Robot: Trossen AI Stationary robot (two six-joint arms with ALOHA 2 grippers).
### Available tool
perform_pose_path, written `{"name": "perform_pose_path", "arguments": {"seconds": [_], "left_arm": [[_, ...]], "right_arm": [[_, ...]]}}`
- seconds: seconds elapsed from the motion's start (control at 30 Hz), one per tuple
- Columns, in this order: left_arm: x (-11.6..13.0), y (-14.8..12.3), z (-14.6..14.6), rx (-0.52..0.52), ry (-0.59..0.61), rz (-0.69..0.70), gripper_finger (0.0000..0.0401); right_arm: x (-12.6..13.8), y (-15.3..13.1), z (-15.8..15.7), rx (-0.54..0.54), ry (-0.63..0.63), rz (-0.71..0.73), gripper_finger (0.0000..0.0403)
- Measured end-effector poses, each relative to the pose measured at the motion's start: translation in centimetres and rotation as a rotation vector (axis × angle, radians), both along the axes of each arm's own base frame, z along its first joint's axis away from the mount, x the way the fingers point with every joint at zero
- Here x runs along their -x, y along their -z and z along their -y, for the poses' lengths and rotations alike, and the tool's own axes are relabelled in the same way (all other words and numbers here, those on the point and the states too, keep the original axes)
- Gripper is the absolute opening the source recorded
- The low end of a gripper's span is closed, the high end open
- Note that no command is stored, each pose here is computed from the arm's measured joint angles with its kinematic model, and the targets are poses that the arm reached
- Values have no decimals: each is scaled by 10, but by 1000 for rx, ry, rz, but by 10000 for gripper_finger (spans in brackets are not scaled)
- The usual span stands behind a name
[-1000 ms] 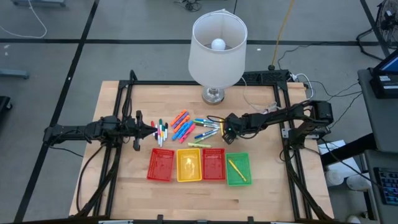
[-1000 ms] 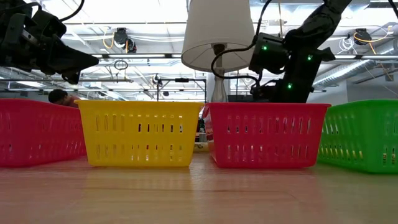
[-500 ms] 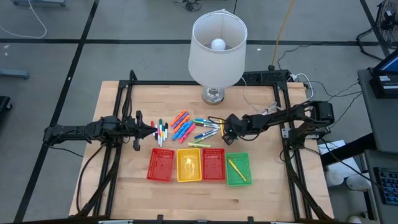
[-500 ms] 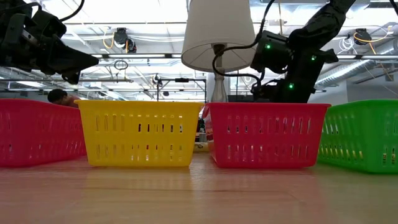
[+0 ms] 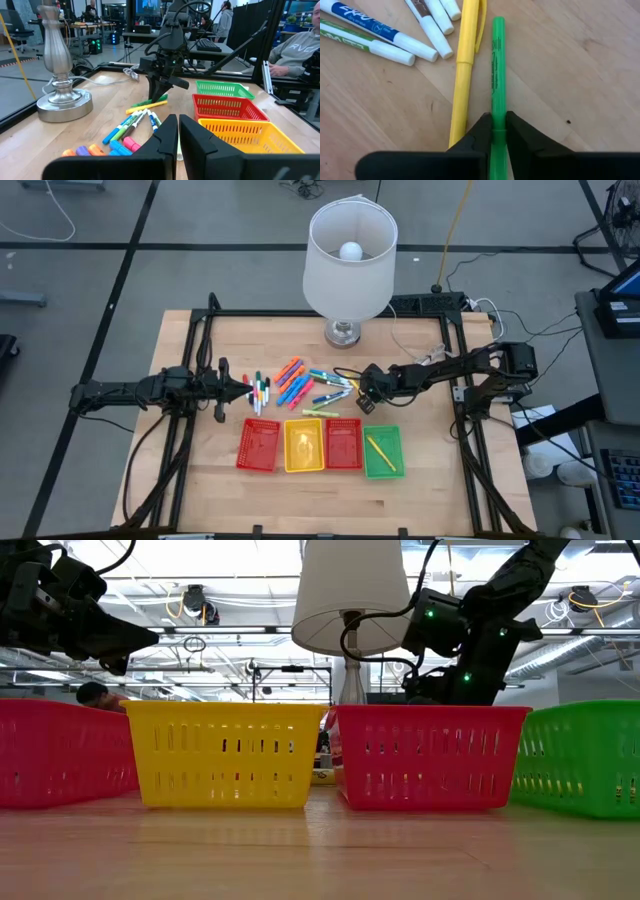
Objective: Pick & Place Markers
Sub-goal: Put the green pen into the green bin
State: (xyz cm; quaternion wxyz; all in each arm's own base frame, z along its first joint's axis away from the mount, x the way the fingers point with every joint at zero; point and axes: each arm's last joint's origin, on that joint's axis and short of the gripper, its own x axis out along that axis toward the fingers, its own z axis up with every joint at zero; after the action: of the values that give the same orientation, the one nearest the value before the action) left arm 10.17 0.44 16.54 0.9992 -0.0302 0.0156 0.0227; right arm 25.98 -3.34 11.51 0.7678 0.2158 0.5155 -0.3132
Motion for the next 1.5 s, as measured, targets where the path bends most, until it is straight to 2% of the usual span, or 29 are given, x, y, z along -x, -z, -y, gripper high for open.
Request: {"name": "perform_pose_path", "arguments": {"seconds": [0.17, 0.43, 0.7, 0.9, 1.1, 1.3, 1.4, 1.5], "left_arm": [[0, 0, 0, 0, 0, 0, 21], [0, 0, 0, 0, 0, 0, 21], [0, 0, 0, 0, 0, -1, 21], [0, 0, 0, 0, 0, 1, 21], [0, 0, 0, 0, 0, 1, 21], [0, 0, 0, 0, 0, 1, 21], [0, 0, 0, 0, 0, 0, 21], [0, 0, 0, 0, 0, 0, 21]], "right_arm": [[0, -1, 0, 0, 0, 3, 38], [9, -25, -1, -4, -5, 72, 30], [16, -60, -5, 18, -17, 219, 34], [23, -85, -25, -2, -65, 345, 30], [31, -98, -56, -127, -96, 419, 36], [42, -97, -96, -276, -103, 402, 27], [48, -97, -115, -351, -85, 400, 30], [55, -98, -131, -372, -47, 418, 31]]}}
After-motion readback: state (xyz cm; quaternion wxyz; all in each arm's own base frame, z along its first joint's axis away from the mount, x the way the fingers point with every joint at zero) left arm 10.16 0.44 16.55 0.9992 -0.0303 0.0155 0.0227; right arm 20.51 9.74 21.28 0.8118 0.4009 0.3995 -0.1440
